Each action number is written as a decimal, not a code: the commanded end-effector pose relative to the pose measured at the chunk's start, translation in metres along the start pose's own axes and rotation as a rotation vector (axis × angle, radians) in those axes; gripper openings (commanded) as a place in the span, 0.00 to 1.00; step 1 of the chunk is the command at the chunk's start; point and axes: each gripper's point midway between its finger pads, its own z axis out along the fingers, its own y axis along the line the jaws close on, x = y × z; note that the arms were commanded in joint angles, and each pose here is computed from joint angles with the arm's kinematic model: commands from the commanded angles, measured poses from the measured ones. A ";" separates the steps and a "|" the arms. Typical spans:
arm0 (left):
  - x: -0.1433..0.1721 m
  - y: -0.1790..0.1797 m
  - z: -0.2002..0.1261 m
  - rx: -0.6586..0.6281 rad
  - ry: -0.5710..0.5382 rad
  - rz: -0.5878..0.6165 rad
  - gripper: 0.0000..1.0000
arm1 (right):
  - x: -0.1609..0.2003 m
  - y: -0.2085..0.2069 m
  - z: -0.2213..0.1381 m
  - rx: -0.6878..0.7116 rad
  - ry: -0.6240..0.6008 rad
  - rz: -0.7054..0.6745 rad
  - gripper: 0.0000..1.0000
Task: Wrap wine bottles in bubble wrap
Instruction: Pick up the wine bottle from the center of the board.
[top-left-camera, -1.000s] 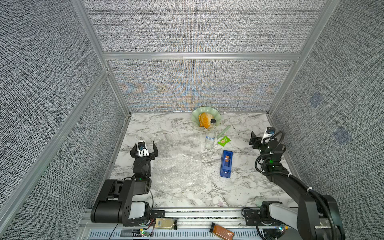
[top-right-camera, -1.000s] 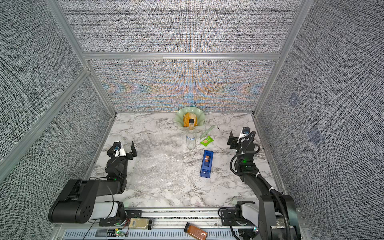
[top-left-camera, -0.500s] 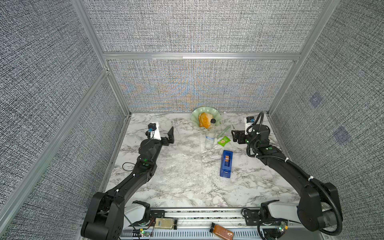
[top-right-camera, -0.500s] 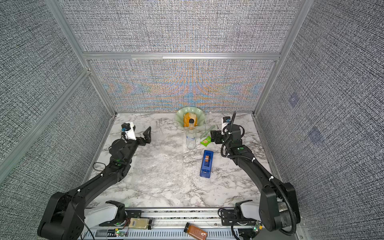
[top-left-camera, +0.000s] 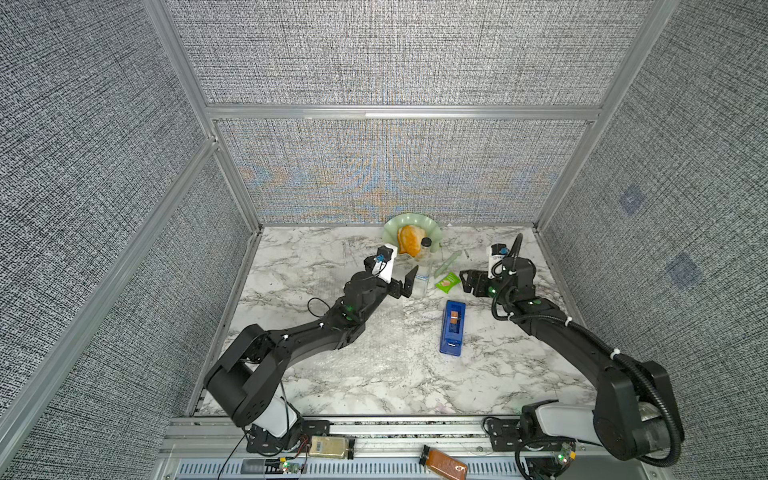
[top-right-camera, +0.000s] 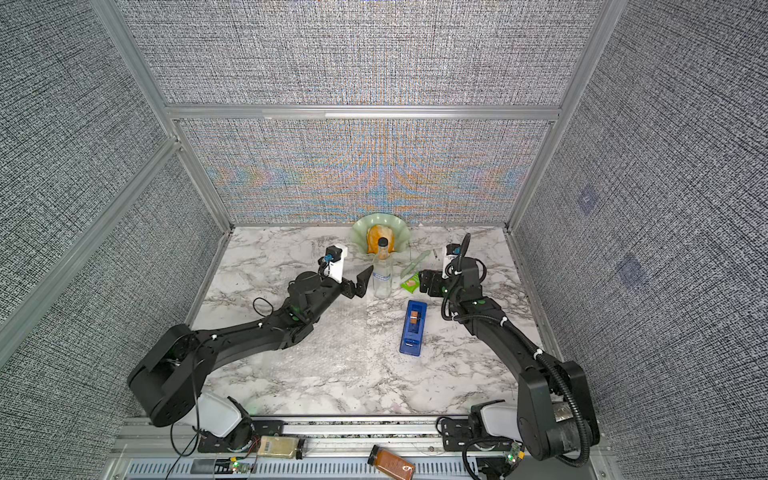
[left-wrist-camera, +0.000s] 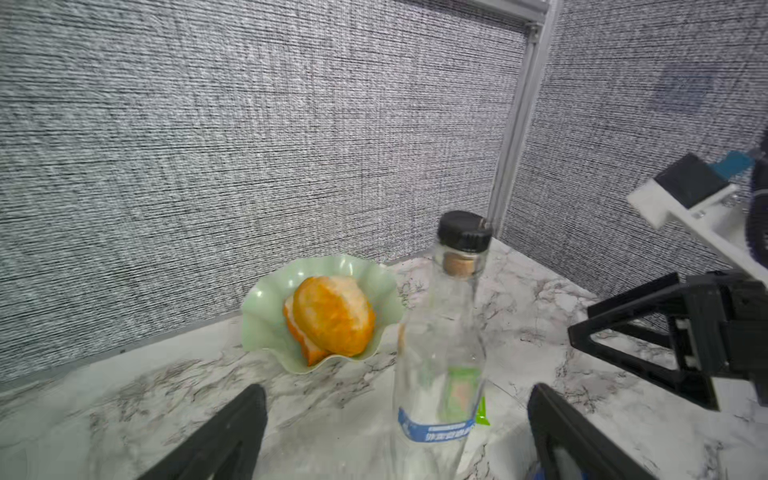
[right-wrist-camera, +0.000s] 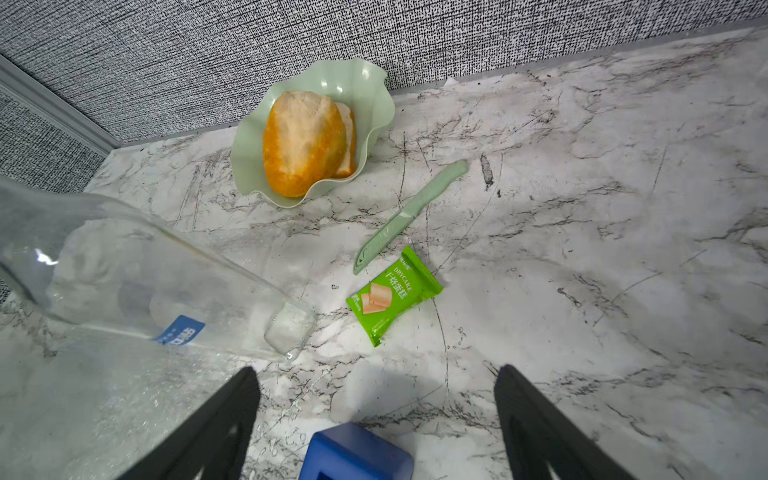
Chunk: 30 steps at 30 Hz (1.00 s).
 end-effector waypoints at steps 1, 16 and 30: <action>0.001 -0.010 0.013 0.038 -0.013 -0.007 0.99 | -0.005 0.004 -0.004 -0.020 -0.029 -0.017 0.88; 0.042 -0.018 0.067 0.016 0.050 0.012 0.99 | -0.006 0.005 -0.012 -0.026 -0.067 -0.073 0.89; 0.042 -0.010 0.086 -0.038 -0.033 0.001 0.77 | 0.002 0.016 -0.010 -0.092 -0.045 -0.112 0.89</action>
